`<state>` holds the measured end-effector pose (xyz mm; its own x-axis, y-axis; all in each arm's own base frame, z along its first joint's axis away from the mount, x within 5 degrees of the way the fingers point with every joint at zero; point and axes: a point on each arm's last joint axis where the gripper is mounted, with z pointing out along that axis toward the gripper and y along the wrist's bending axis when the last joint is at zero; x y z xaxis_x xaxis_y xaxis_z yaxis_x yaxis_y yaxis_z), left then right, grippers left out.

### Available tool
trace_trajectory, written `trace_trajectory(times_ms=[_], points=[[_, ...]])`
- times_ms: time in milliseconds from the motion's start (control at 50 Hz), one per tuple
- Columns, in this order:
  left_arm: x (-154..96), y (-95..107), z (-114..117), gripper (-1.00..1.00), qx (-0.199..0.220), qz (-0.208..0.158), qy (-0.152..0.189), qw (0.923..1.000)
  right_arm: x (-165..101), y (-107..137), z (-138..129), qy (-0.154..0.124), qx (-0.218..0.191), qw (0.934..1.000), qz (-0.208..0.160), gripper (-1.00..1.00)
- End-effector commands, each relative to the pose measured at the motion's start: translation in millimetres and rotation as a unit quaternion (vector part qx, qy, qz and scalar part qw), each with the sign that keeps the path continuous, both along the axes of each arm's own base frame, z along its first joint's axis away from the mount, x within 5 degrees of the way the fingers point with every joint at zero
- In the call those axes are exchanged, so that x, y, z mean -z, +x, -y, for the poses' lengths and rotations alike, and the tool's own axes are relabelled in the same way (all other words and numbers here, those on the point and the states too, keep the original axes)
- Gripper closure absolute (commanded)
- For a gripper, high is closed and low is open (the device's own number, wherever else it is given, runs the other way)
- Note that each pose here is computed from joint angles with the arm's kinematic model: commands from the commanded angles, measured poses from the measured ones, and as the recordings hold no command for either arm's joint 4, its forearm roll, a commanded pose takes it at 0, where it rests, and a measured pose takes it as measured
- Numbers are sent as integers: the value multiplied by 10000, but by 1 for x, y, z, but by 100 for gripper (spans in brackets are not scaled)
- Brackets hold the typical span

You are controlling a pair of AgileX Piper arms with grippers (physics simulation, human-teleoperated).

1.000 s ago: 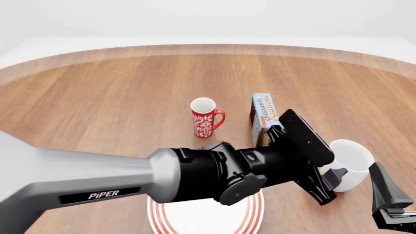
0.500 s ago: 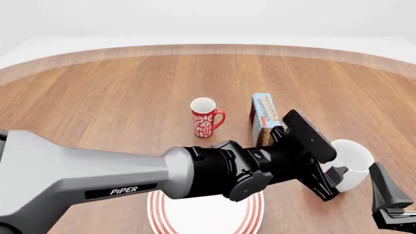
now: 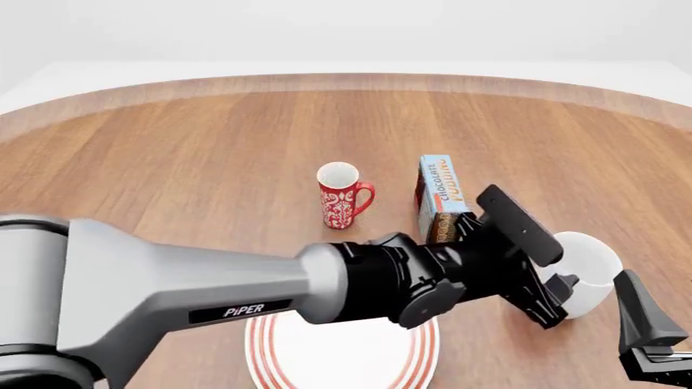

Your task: Pick up the white mug and put it on the plate, and put the chocolate pudding to the right of the plate.

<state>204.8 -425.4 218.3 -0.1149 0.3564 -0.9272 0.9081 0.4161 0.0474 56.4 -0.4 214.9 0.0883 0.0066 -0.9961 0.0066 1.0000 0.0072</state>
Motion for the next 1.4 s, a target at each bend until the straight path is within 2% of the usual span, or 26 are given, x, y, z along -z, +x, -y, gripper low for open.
trace_trajectory(times_ms=[20, 1020, 1400], points=[[6, 5, 6, -100, -43, -74, 37, 10000, 0, 0, 0, -1, 2, 10000, 2, -100], [51, 15, 35, -100, -13, -349, 569, 9978, 0, 0, 0, 2, 0, 10000, -1, -100], [59, 17, 42, -100, -25, -426, 629, 9971, 0, 0, 0, 4, 3, 10000, 0, -100]])
